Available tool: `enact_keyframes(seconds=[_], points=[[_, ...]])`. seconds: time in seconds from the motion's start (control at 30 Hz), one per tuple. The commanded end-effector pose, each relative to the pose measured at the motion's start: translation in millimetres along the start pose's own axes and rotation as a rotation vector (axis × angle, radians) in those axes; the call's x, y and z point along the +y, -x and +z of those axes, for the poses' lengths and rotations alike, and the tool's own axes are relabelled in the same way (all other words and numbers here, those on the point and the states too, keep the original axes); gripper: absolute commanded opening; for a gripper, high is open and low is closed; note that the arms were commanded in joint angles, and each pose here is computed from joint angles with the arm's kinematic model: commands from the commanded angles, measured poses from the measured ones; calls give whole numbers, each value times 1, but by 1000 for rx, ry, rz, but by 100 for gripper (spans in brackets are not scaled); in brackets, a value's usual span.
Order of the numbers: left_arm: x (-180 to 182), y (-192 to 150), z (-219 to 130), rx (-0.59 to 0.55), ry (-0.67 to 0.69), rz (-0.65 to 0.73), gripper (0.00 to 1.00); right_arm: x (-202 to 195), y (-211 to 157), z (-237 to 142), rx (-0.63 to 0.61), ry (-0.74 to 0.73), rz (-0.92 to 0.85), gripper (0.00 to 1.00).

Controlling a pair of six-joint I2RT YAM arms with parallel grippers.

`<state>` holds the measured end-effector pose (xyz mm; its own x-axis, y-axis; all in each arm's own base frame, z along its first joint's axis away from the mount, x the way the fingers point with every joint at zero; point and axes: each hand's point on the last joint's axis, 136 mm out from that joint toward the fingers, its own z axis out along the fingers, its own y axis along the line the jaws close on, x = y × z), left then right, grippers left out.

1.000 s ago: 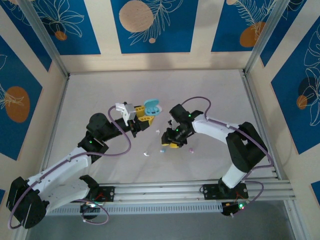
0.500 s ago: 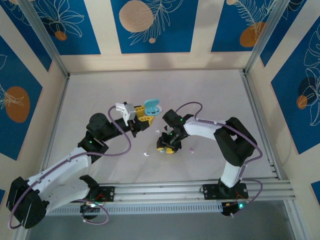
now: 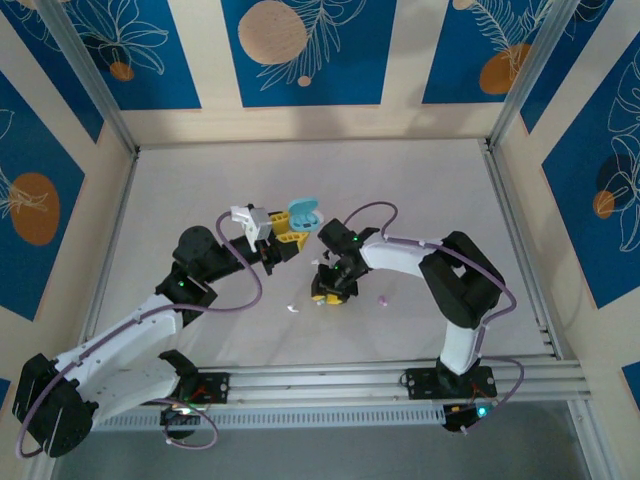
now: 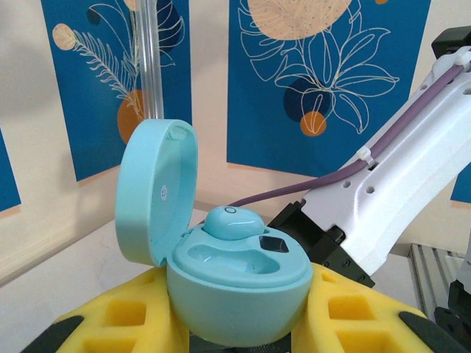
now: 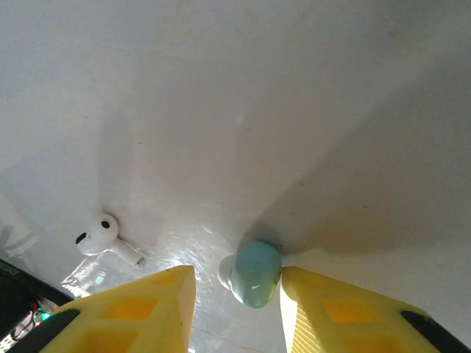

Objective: Insert the wireless bluetooth earbuds into the charging case

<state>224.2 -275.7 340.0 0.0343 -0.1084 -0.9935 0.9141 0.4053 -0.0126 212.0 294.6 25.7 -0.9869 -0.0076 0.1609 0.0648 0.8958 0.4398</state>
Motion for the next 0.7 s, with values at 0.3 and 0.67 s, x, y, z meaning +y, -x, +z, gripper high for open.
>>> enact_keyframes(seconds=[0.3, 0.67], points=[[1, 20, -1, -46, 7, 39, 27, 9, 7, 5, 10, -75, -80, 37], [1, 19, -4, -45, 16, 44, 27, 21, 3, 11, 53, -95, -153, 37]])
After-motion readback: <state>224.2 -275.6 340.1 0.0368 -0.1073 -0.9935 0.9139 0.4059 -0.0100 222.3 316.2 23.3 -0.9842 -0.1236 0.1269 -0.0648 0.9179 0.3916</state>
